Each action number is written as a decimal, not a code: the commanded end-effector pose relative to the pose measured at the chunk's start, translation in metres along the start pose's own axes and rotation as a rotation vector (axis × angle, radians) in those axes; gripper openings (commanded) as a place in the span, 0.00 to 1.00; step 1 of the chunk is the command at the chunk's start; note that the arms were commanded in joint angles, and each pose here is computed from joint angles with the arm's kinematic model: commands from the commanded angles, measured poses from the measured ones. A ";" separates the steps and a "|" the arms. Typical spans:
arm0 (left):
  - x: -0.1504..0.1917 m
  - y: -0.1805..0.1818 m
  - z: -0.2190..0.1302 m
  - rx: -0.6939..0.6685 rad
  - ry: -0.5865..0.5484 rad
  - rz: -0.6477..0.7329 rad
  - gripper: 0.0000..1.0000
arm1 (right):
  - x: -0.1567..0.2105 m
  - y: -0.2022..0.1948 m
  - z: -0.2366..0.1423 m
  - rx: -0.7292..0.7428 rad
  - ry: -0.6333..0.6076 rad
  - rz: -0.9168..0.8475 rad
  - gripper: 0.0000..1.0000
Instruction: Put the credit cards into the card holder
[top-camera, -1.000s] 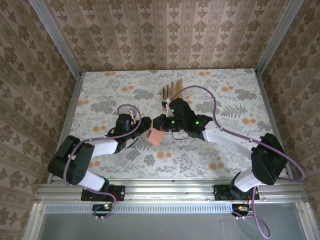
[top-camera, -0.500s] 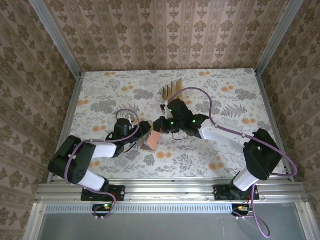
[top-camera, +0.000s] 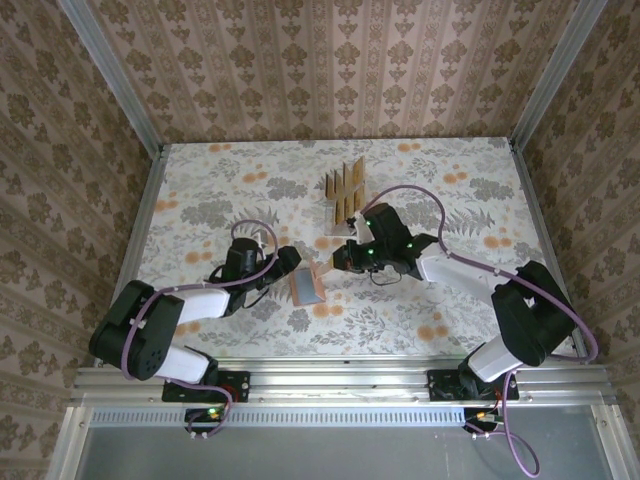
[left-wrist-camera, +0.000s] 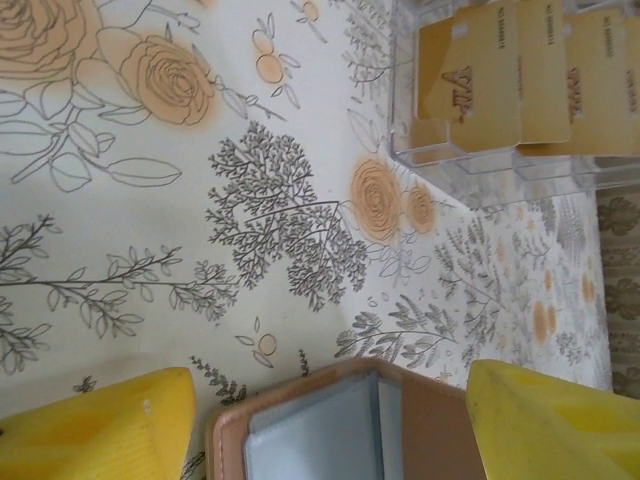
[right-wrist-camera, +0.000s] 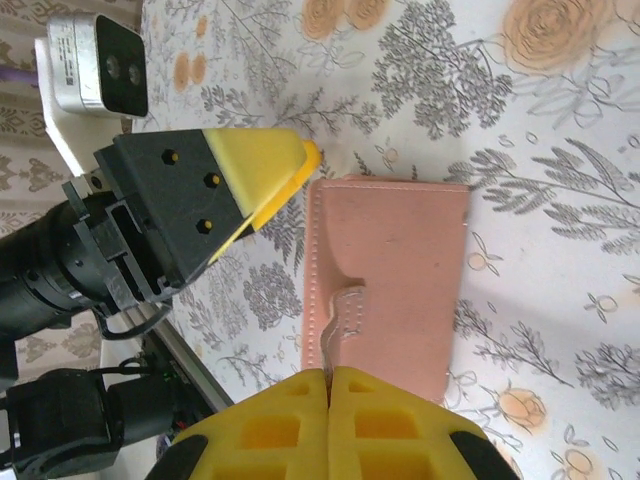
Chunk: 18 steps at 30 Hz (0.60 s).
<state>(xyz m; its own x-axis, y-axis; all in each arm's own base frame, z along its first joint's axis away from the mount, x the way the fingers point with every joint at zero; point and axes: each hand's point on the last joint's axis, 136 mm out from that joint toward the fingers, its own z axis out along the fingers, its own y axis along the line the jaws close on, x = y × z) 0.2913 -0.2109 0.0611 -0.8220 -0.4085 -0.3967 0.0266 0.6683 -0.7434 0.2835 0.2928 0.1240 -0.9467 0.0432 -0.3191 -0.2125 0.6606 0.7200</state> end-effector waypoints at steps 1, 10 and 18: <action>-0.001 -0.005 -0.001 -0.028 0.012 0.066 0.73 | 0.005 -0.006 -0.008 -0.009 -0.006 -0.007 0.00; 0.008 -0.007 0.002 -0.076 0.060 0.118 0.74 | 0.009 -0.037 -0.016 0.037 -0.038 0.048 0.00; 0.021 -0.001 -0.002 -0.119 0.095 0.146 0.74 | 0.011 -0.051 -0.019 0.062 -0.059 0.073 0.00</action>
<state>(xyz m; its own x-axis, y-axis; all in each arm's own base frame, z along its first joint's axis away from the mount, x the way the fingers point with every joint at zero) 0.2741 -0.2221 0.0500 -0.8697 -0.2681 -0.4144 0.0693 0.7649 -0.6404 0.2756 0.2491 0.0881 -0.9564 0.1168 -0.2678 -0.1113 0.7019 0.7036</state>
